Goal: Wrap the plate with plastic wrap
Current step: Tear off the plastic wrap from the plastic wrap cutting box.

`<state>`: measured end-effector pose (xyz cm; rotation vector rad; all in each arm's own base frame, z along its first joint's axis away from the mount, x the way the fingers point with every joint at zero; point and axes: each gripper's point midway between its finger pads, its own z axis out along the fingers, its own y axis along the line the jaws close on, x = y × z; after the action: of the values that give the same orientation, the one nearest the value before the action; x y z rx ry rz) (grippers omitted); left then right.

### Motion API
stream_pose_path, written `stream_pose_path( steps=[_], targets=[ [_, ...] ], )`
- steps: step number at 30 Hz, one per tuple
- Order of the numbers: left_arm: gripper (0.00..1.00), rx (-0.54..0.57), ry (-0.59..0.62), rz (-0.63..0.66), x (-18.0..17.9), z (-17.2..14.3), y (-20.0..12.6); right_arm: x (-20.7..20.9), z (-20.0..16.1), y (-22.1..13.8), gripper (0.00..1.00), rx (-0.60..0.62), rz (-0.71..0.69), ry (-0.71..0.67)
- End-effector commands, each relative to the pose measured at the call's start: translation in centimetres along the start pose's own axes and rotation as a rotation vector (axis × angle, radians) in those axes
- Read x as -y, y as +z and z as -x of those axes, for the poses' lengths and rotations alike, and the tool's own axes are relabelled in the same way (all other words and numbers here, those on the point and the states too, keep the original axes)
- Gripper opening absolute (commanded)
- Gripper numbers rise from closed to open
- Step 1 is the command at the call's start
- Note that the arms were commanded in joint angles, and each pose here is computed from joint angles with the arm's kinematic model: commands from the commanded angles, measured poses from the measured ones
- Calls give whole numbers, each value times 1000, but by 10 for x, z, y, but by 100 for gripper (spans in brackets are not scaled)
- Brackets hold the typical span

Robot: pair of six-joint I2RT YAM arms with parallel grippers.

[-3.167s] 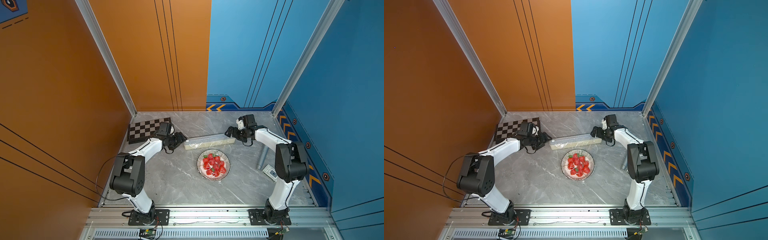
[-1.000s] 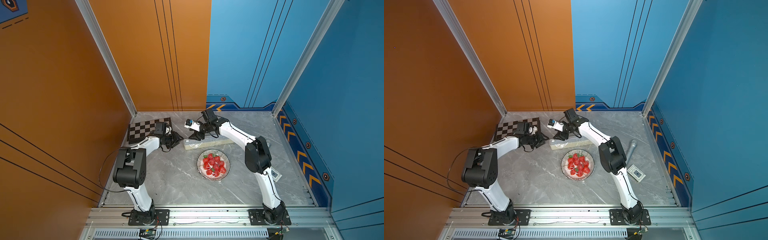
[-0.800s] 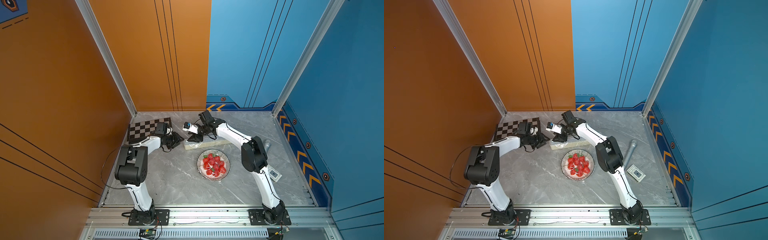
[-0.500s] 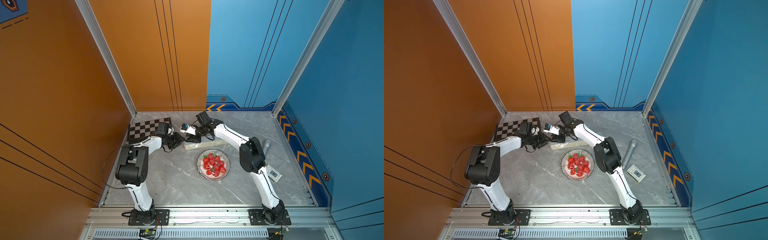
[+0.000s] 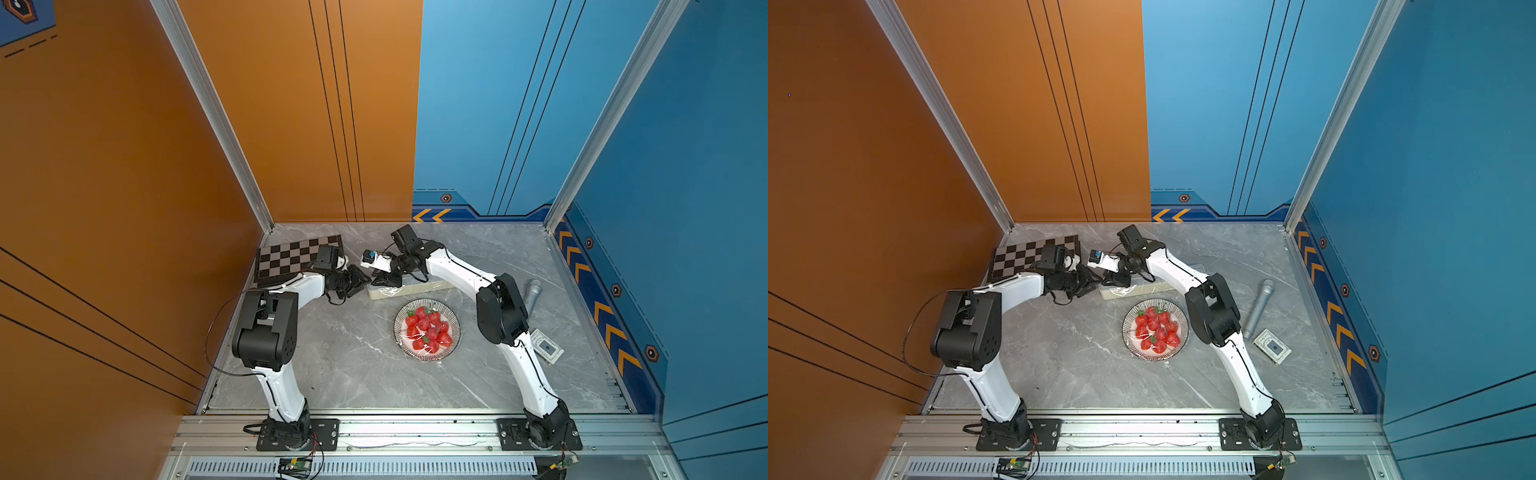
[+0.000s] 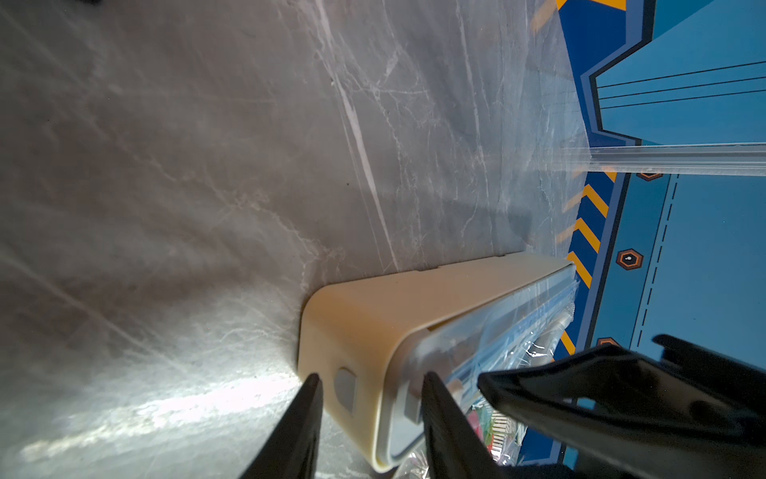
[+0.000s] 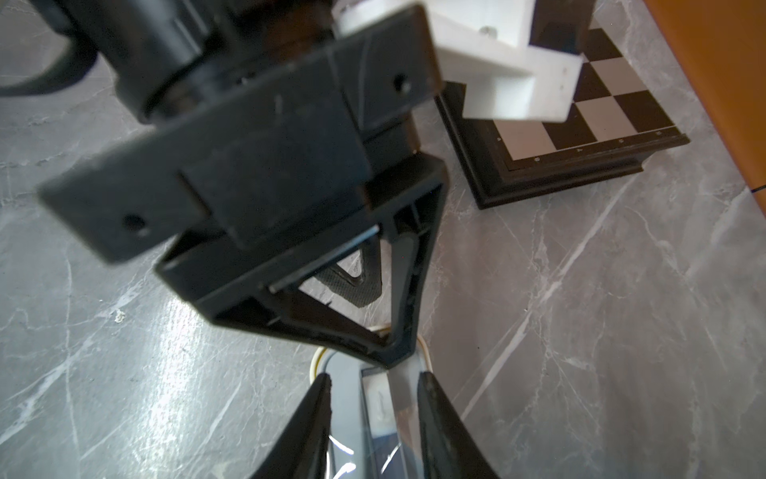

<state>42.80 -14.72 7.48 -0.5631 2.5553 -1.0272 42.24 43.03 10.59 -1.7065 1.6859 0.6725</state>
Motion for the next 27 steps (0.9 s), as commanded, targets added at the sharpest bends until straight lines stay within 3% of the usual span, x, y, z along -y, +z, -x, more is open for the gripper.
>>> stream_pose_path(
  steps=[1,17,27],
  targets=[
    [40,-25,-5,12,-9,-8,8,-2,-8,5,37,-38,11,-4],
    [37,-31,-11,40,-21,-14,10,0,-14,10,25,-57,3,-4],
    [37,-34,-14,52,-25,-16,12,2,2,-1,29,-2,12,23]
  ],
)
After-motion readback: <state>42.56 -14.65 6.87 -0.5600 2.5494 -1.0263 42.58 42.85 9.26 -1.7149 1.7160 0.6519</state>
